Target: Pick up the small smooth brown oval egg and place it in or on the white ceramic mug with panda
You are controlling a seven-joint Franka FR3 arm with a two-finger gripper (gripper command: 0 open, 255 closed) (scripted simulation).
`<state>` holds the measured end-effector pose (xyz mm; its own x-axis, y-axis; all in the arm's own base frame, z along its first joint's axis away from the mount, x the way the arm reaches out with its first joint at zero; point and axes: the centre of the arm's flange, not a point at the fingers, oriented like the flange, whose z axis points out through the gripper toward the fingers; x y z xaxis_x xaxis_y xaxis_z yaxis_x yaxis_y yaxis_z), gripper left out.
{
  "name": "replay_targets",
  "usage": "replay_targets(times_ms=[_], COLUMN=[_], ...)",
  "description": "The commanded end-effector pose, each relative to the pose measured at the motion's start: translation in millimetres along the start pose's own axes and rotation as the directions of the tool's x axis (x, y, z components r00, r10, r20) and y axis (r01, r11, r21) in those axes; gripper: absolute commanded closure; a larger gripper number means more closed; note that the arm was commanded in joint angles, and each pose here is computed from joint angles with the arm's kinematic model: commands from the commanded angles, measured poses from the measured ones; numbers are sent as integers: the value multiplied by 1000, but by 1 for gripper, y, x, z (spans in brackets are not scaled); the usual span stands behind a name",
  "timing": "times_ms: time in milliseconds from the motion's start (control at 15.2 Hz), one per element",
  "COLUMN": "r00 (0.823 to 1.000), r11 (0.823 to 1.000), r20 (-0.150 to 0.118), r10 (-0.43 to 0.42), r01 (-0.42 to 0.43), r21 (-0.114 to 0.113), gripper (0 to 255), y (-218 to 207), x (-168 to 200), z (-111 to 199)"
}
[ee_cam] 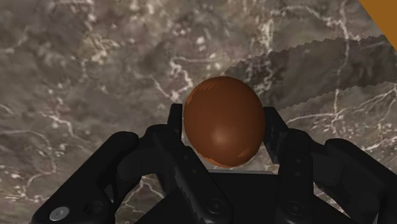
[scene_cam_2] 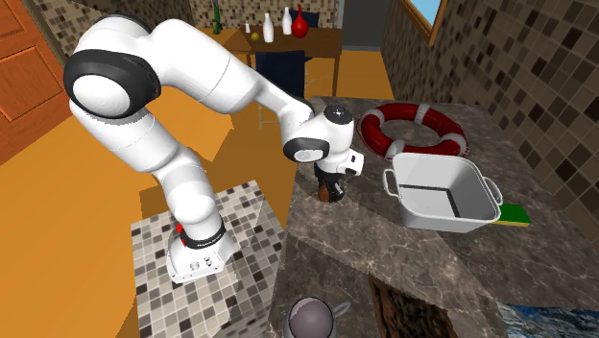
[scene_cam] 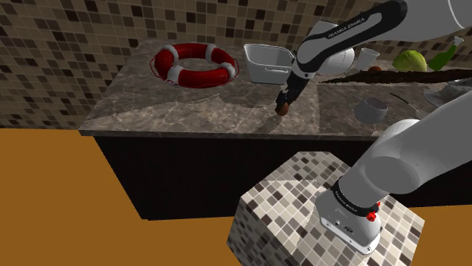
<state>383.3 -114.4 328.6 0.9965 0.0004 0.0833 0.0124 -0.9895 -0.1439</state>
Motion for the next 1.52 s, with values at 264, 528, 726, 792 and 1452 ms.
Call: replay_targets(times_ms=[264,528,726,792,1452], r00=[1000,1000,1000,1000,1000], r11=[1000,1000,1000,1000,1000], r20=[0,0,0,0,0], r10=[0,0,0,0,0], r01=[0,0,0,0,0], r21=[0,0,0,0,0], gripper=[255,255,255,255,255], y=[-2,-5,-7,-8,-15], x=[1,3,4,4,9], z=[-10,-31,-47,-52,-104])
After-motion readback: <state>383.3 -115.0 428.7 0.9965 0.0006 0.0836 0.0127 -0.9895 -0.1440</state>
